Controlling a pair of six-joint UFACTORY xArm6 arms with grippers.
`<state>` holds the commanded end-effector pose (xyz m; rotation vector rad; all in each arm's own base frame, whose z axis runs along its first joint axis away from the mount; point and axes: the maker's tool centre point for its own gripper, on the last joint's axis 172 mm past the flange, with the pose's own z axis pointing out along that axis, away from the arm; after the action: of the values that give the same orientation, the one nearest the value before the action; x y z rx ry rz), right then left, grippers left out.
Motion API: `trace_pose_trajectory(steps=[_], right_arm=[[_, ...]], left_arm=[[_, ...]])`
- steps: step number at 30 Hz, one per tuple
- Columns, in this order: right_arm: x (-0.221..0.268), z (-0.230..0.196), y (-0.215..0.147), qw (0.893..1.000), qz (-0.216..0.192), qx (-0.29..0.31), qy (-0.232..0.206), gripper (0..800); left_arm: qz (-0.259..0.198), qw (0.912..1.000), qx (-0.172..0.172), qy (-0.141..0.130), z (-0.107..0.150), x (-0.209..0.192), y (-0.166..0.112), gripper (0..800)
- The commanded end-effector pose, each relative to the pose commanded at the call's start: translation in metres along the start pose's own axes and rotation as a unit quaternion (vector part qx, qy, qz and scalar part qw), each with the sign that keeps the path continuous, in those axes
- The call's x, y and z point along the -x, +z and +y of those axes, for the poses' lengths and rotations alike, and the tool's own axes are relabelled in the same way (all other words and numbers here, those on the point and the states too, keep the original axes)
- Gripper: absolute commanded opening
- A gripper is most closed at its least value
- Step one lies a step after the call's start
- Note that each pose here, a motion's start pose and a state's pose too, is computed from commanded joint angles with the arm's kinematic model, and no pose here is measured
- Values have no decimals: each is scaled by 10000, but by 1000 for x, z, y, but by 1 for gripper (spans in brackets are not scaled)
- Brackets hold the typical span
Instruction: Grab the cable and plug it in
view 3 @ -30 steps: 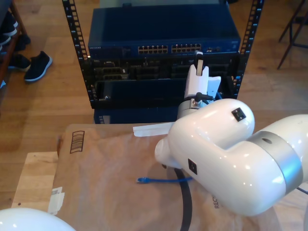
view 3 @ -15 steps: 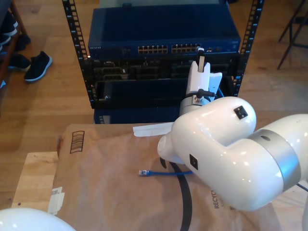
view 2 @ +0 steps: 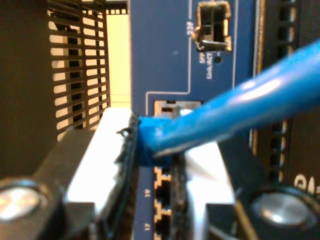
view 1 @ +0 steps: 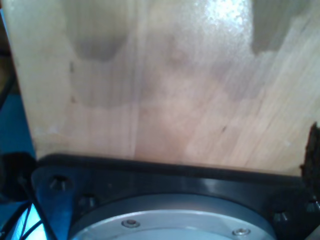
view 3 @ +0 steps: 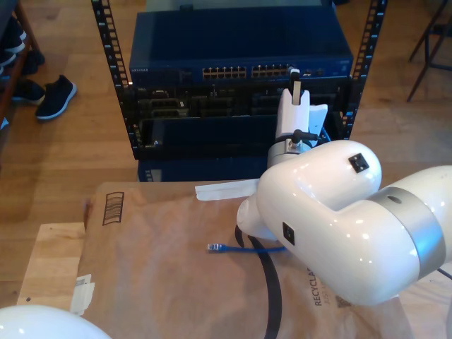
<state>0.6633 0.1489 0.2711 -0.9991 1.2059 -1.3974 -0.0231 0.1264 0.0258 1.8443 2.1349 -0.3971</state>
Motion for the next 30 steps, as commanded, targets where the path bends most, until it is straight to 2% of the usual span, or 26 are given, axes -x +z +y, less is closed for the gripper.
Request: trace_pose_trajectory(steps=[30], right_arm=[[0, 0, 0, 10000, -55, -20, -38, 0]], left_arm=[[0, 10000, 0, 0, 0, 0, 0, 800]])
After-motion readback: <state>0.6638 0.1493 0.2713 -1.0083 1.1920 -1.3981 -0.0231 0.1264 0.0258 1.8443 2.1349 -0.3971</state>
